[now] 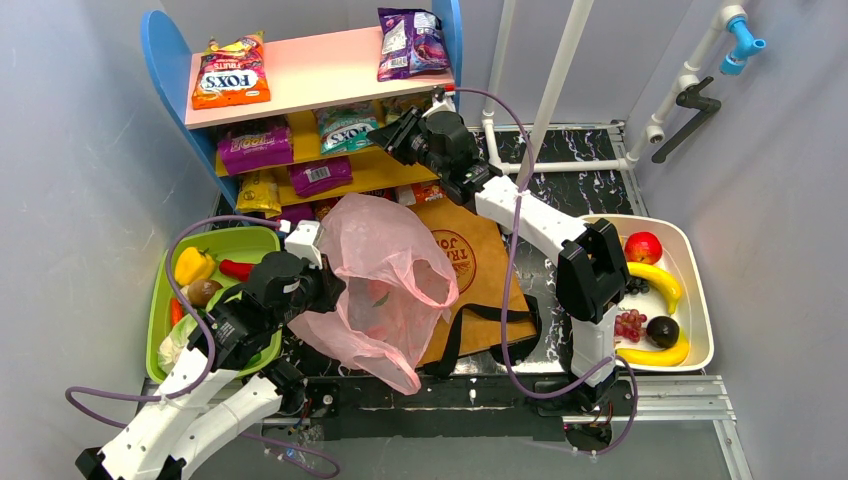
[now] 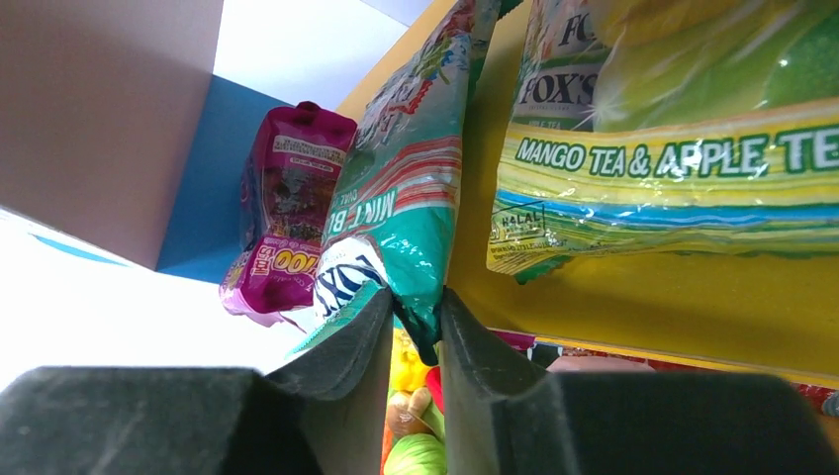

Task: Place the food into the grocery bag and tie it
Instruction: Pick up the snack from the shelf.

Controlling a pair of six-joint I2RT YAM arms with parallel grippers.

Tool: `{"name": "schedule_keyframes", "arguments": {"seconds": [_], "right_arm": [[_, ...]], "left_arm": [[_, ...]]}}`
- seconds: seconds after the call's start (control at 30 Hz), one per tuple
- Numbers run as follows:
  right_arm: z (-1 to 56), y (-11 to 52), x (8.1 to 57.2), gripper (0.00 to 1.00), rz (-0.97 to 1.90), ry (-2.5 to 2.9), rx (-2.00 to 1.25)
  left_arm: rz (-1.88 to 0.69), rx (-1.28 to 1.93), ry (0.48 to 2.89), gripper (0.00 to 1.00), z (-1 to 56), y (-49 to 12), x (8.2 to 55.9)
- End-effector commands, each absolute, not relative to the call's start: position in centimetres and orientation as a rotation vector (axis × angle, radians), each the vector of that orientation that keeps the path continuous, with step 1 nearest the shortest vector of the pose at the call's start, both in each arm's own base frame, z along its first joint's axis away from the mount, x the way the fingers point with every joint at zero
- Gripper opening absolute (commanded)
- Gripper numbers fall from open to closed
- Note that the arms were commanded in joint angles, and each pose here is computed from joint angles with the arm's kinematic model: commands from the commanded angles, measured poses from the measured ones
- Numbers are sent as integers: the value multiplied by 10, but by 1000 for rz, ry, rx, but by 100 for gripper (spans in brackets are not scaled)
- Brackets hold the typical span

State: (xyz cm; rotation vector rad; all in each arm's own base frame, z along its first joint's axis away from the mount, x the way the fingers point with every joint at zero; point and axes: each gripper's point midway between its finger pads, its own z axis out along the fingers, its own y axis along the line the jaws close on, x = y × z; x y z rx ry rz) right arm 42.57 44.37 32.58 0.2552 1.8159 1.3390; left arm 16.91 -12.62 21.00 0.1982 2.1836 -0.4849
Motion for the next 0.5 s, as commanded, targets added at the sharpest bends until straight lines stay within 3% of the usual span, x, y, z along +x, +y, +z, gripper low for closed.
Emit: {"name": "schedule_keyframes", "arguments": {"seconds": [0.0,0.23,0.47], "right_arm": [[346,444,435,24,1372,1757,226],[349,438,421,1,1388,1767,198],[348,432,389,1,1458,1822,116]], "left_arm": [[-450,203,2204,0,203,-121,167],[-454,198,2199,0,204,-121,167],[-422,176,2189,0,206,-116,170]]}}
